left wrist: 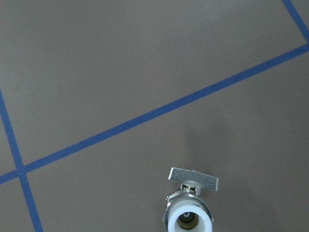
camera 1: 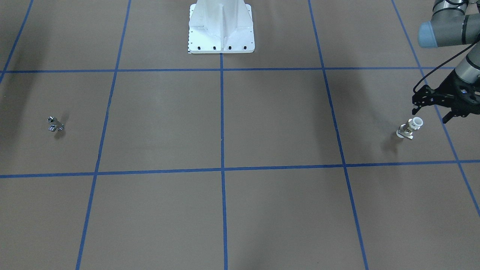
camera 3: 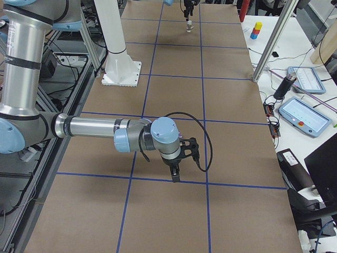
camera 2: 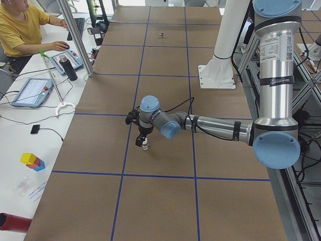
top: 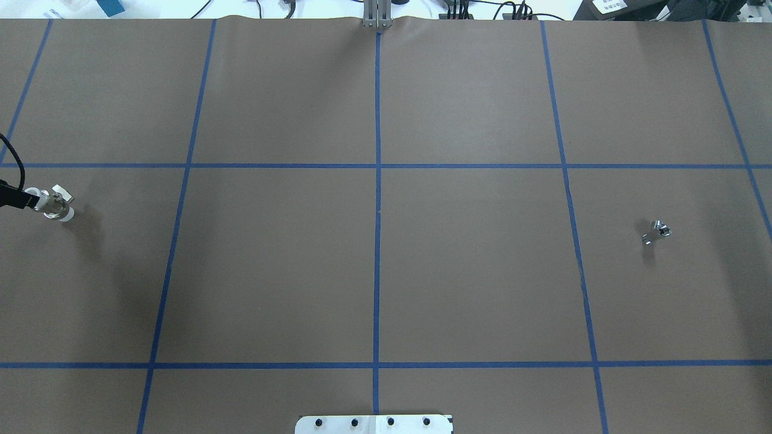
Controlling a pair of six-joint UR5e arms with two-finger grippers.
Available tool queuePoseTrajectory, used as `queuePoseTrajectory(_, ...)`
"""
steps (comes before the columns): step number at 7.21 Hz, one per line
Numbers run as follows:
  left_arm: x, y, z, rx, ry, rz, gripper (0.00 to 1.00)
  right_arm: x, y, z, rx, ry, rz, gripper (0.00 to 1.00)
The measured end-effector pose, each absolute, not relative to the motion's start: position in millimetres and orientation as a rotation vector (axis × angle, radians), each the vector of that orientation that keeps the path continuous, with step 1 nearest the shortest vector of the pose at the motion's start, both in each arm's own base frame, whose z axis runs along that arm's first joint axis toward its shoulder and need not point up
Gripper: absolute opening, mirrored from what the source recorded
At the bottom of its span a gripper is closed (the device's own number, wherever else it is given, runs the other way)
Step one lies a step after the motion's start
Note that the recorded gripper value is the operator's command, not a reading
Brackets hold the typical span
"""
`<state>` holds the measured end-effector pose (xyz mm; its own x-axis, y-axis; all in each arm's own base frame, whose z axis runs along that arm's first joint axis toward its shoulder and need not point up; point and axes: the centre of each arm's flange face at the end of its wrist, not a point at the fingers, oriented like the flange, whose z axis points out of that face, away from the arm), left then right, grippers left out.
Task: Assemble PPR valve and pipe with both arms
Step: 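Close the left gripper on the white-and-chrome valve body, then carry the valve with the left gripper to the table center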
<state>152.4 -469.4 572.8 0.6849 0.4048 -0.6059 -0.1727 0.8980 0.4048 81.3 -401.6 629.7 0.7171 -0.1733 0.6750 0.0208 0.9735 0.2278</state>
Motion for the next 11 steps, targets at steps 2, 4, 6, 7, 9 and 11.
queuePoseTrajectory(2, 164.6, -468.8, 574.8, 0.321, 0.754, 0.355, 0.76, 81.3, -401.4, 631.2, 0.208, -0.764, -0.108, 1.0)
queuePoseTrajectory(4, 174.4, -474.5, 576.1, 0.318, 0.754, 0.372, 0.69, 80.8, -401.5, 631.5, 0.207, -0.764, -0.109, 1.0)
queuePoseTrajectory(6, 179.5, -481.0, 577.4, 0.318, 0.753, 0.38, 0.46, 80.1, -401.6, 631.6, 0.206, -0.764, -0.11, 1.0)
queuePoseTrajectory(7, 180.3, -482.2, 577.9, 0.318, 0.752, 0.382, 0.3, 79.7, -401.7, 631.6, 0.206, -0.765, -0.111, 1.0)
queuePoseTrajectory(9, 179.2, -481.6, 578.8, 0.321, 0.751, 0.388, 0.3, 79.3, -401.8, 631.6, 0.205, -0.765, -0.112, 1.0)
queuePoseTrajectory(11, 176.4, -477.6, 581.4, 0.326, 0.749, 0.415, 0.0, 78.8, -401.8, 631.5, 0.205, -0.766, -0.113, 1.0)
